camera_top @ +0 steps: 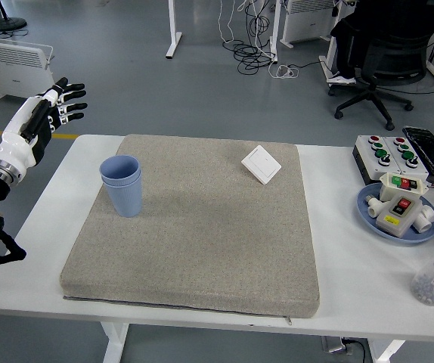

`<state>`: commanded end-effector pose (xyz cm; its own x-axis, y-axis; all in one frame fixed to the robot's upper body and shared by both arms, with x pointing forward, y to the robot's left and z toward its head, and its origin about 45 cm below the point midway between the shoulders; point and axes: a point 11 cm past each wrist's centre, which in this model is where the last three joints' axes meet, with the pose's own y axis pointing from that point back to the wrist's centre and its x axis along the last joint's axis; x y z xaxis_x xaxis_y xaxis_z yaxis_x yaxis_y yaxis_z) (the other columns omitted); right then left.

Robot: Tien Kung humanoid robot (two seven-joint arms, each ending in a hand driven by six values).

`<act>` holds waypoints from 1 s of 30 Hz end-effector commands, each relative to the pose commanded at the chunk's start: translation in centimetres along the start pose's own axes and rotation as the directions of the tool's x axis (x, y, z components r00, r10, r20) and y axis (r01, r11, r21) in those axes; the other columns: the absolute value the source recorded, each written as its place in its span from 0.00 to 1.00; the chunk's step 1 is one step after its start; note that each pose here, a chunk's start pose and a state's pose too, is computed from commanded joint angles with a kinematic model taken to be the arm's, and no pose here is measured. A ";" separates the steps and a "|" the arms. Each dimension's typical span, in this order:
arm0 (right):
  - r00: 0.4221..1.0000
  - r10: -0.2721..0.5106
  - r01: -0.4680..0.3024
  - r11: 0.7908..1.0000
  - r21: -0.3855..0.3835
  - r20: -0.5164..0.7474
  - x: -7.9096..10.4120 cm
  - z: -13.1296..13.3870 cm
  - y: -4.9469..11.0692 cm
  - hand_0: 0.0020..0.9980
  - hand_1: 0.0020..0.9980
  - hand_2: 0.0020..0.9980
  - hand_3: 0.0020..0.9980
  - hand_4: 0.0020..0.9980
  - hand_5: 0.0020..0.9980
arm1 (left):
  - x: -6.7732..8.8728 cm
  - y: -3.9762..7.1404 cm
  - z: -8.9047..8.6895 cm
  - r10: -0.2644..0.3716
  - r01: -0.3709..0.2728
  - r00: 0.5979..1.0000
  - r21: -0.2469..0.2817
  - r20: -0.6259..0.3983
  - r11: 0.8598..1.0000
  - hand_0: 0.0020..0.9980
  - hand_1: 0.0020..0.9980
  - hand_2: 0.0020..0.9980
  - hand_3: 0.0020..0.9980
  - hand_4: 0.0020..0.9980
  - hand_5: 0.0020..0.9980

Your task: Push cup pick cup insert cup

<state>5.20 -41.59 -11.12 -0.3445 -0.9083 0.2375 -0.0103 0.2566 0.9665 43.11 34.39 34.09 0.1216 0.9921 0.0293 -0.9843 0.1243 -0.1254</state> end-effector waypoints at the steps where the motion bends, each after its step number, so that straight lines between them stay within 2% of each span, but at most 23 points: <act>1: 1.000 0.000 0.000 1.000 -0.001 -0.001 0.0 0.0 0.0 0.70 0.60 0.61 0.55 0.11 0.43 | 0.0 0.4 -0.4 -0.001 0.000 0.999 -0.007 -0.051 1.000 0.84 0.87 0.94 0.85 0.63 1.00; 4: 1.000 0.001 -0.001 1.000 -0.002 -0.003 0.0 0.2 0.0 0.69 0.60 0.61 0.55 0.11 0.43 | -0.1 1.2 -1.5 0.002 -0.005 0.982 -0.015 -0.191 1.000 0.86 0.89 0.96 0.88 0.62 1.00; 8: 1.000 0.002 -0.002 1.000 -0.006 -0.004 0.1 0.4 0.0 0.69 0.60 0.61 0.55 0.11 0.43 | 0.0 2.4 -3.0 0.010 -0.019 0.926 -0.021 -0.378 1.000 0.86 0.89 0.96 0.88 0.62 1.00; 11: 1.000 0.004 -0.004 1.000 -0.009 -0.005 0.1 0.5 -0.1 0.69 0.60 0.61 0.55 0.11 0.43 | 0.1 3.0 -3.9 0.022 -0.034 0.891 -0.019 -0.454 0.999 0.87 0.89 0.96 0.89 0.62 1.00; 20: 1.000 0.006 -0.007 1.000 -0.015 -0.012 0.2 0.8 -0.1 0.69 0.60 0.61 0.55 0.11 0.43 | 0.2 4.4 -6.2 0.070 -0.074 0.891 0.007 -0.449 0.997 0.88 0.89 0.97 0.91 0.61 1.00; 30: 1.000 0.006 -0.007 1.000 -0.012 -0.018 0.1 0.7 -0.1 0.69 0.60 0.61 0.55 0.11 0.43 | 0.1 6.0 -8.4 0.131 -0.121 0.912 0.048 -0.389 0.991 0.88 0.90 0.99 0.97 0.60 1.00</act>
<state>4.54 -41.46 -11.25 -0.3279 -0.9123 0.2453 0.0030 0.2586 0.9660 38.29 35.35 25.03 0.0322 0.9265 -0.3749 -0.9968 0.0022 -0.0801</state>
